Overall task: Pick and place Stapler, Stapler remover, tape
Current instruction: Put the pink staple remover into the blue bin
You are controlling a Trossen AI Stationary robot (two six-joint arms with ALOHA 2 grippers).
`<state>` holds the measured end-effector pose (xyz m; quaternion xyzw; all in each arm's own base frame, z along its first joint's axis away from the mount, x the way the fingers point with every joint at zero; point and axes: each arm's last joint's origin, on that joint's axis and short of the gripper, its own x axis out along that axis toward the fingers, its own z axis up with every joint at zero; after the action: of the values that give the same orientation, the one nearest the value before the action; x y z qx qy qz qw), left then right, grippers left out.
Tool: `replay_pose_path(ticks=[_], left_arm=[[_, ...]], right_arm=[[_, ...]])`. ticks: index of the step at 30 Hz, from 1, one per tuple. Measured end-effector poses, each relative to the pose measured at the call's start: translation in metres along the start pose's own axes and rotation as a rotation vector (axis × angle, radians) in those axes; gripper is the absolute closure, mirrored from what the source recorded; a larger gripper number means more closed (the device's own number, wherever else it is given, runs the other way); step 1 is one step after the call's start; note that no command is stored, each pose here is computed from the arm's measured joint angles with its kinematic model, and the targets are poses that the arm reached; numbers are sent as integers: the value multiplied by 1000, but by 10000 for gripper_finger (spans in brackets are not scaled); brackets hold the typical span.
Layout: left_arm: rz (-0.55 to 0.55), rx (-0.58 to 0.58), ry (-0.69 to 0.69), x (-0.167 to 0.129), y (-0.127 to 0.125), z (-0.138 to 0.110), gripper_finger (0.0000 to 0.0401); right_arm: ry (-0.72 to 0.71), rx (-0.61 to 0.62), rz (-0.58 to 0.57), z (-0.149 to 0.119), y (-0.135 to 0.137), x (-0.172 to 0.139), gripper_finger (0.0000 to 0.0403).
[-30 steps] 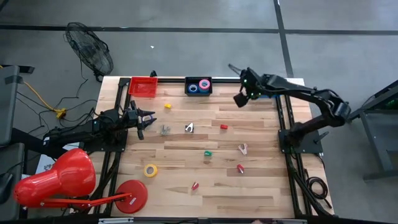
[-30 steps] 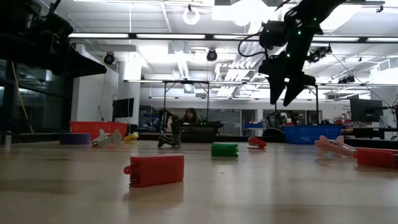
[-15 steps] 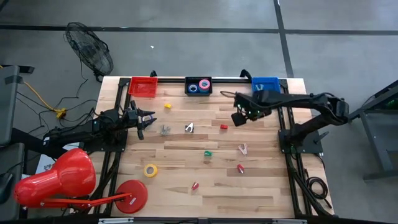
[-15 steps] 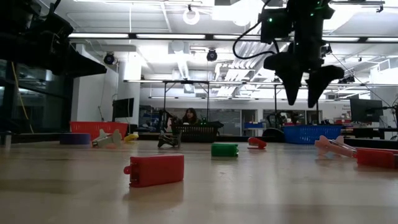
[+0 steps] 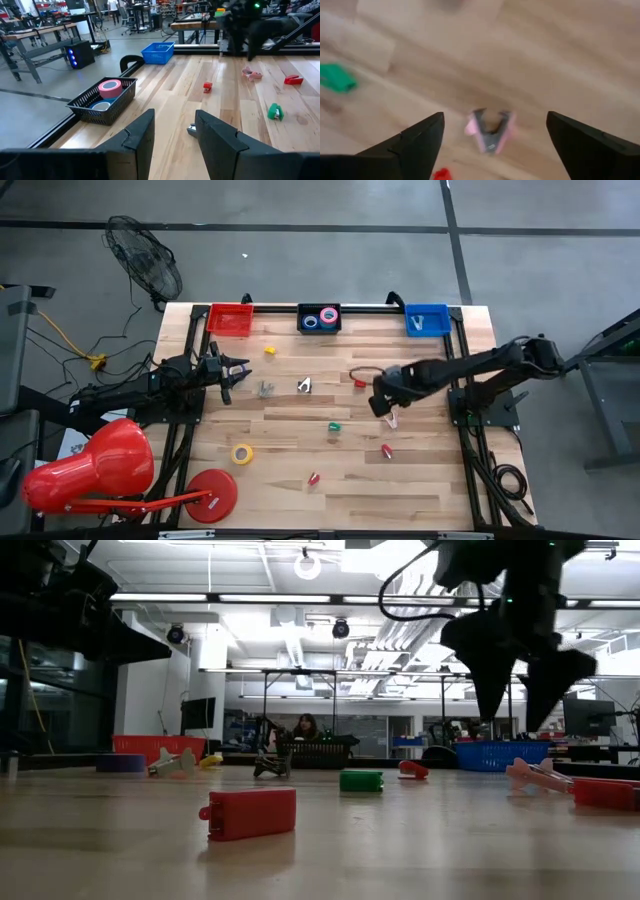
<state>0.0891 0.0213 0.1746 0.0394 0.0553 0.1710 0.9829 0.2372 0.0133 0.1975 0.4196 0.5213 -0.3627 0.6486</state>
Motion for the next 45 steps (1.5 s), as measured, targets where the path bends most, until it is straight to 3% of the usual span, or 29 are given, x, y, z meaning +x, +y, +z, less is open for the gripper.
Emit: replay_pose_path(ticks=[5, 16, 23, 31, 45], left_arm=[[0, 0, 0, 0, 0, 0, 263], [0, 0, 1, 0, 0, 0, 263], [0, 0, 0, 0, 0, 0, 263], [0, 0, 1, 0, 0, 0, 263], [0, 0, 0, 0, 0, 0, 263]], right_arm=[[-4, 2, 26, -19, 1, 14, 35], [1, 25, 19, -34, -6, 34, 33], [-11, -99, -14, -39, 2, 54, 33], [-26, -106, -18, -38, 6, 62, 35], [-25, -112, -44, -38, 3, 62, 128]])
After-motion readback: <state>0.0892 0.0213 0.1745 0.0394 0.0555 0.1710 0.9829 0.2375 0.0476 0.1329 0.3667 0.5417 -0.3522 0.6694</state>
